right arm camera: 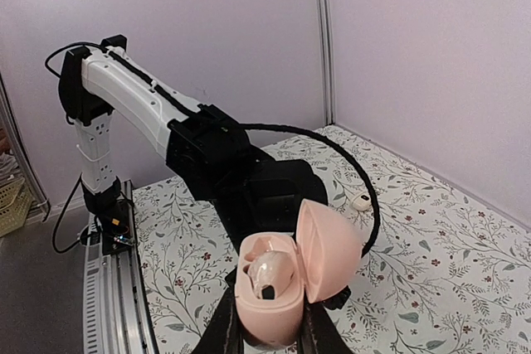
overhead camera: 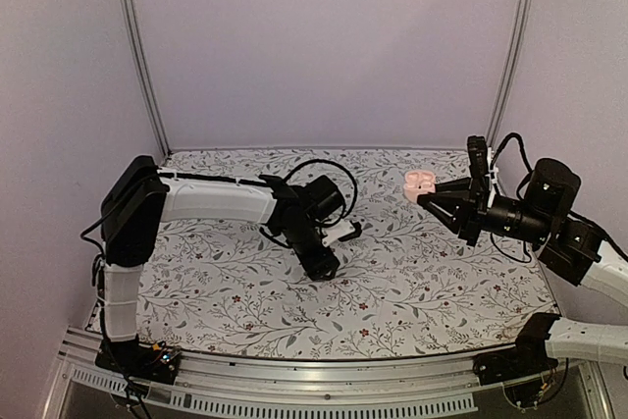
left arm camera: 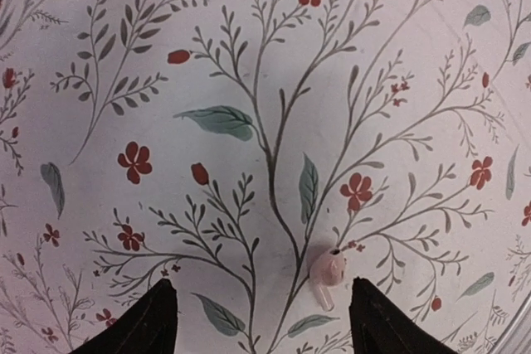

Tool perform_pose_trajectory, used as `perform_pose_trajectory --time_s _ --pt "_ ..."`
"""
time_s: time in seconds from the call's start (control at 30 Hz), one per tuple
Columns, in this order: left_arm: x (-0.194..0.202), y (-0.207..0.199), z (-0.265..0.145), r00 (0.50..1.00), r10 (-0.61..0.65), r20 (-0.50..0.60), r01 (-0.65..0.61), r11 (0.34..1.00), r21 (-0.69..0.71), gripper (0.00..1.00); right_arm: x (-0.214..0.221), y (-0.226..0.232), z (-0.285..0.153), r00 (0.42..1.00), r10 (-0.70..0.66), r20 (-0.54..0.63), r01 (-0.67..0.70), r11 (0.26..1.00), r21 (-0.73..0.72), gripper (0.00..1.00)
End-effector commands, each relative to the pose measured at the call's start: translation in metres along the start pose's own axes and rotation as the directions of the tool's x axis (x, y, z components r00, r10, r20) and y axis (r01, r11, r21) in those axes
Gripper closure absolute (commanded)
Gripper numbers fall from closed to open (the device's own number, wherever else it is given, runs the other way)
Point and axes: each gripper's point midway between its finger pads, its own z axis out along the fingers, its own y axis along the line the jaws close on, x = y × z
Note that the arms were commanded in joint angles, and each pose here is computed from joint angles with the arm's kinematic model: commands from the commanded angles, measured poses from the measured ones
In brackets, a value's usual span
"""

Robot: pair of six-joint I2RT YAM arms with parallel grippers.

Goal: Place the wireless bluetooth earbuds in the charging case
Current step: Pick up the left earbud from the center of the board.

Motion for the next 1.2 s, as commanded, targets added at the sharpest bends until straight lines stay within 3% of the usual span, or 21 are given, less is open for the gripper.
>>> perform_pose_trajectory --time_s 0.0,0.77,1.17 --pt "0.016 -0.003 0.012 0.995 -0.003 -0.098 0.006 0.999 0.034 0.3 -0.004 -0.003 -0.003 1.0 -0.013 0.007 0.013 1.0 0.019 1.0" --pt "0.017 -0.009 0.026 0.986 -0.003 -0.166 0.013 0.998 0.06 0.62 -0.003 -0.003 -0.004 1.0 -0.017 0.01 0.016 1.0 0.023 1.0" --pt "0.011 -0.014 0.031 0.986 0.013 -0.166 -0.002 0.998 0.066 0.7 -0.003 -0.004 -0.004 1.0 -0.019 0.011 0.018 0.999 0.026 1.0"
